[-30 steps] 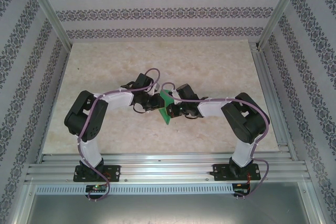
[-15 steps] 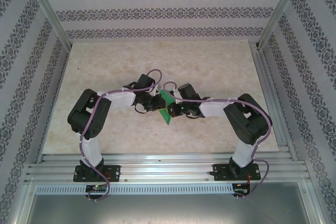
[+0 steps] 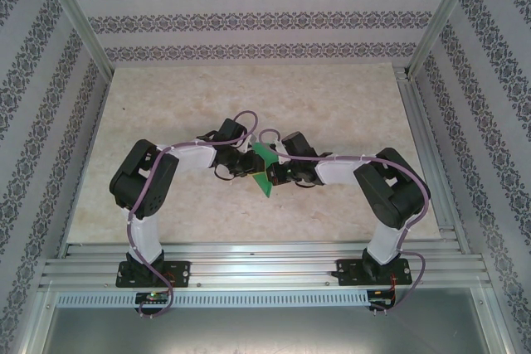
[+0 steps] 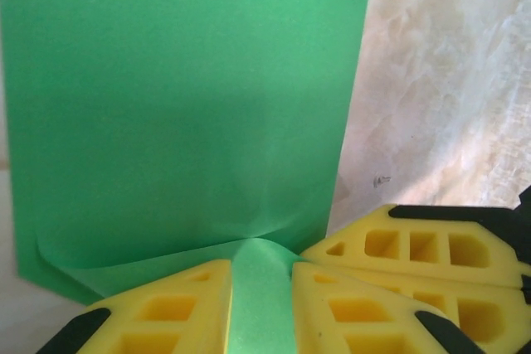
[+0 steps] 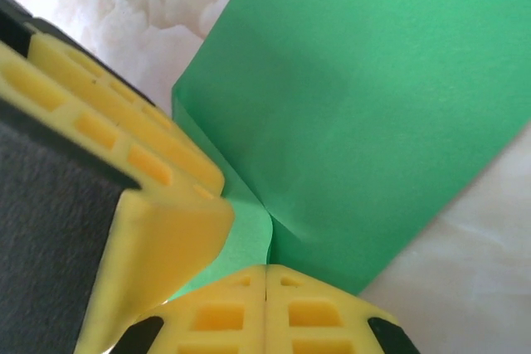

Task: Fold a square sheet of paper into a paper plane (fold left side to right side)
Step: Third fold the triangle at the center of the table.

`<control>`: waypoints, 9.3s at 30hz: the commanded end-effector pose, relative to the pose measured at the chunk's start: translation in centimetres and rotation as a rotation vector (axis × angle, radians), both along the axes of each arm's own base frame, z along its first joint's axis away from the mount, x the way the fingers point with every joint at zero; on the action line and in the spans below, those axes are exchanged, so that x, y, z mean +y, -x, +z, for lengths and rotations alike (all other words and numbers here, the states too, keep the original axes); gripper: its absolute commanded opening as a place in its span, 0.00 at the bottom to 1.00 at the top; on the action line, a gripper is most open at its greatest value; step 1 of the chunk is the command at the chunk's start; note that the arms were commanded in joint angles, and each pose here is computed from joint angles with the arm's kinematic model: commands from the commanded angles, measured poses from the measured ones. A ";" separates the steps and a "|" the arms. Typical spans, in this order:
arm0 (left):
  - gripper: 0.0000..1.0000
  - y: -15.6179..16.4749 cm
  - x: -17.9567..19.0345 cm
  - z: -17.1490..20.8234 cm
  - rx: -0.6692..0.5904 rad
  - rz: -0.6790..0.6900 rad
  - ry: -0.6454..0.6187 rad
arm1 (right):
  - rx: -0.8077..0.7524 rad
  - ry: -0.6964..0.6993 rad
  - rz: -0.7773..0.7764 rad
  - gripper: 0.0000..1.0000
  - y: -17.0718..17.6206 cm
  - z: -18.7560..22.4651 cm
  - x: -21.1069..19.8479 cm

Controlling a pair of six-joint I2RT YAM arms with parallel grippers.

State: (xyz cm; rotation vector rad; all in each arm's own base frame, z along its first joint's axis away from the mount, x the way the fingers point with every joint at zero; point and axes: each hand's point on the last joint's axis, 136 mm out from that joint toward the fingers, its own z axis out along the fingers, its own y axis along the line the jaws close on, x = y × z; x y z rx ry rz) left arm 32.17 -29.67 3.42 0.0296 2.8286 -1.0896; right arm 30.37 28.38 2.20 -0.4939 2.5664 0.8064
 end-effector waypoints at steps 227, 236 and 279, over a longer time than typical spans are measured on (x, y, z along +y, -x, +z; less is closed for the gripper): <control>0.12 2.2 -1.8 6.3 -0.154 -0.100 0.077 | 0.540 -0.005 -0.364 0.04 8.8 -5.4 -4.6; 0.07 4.0 -3.3 3.0 -0.088 -0.143 0.094 | 0.535 0.004 -0.364 0.04 8.7 -5.2 -4.7; 0.12 0.2 0.7 -1.1 -0.116 -0.075 -0.128 | 0.538 0.074 -0.367 0.04 9.0 -5.9 -5.5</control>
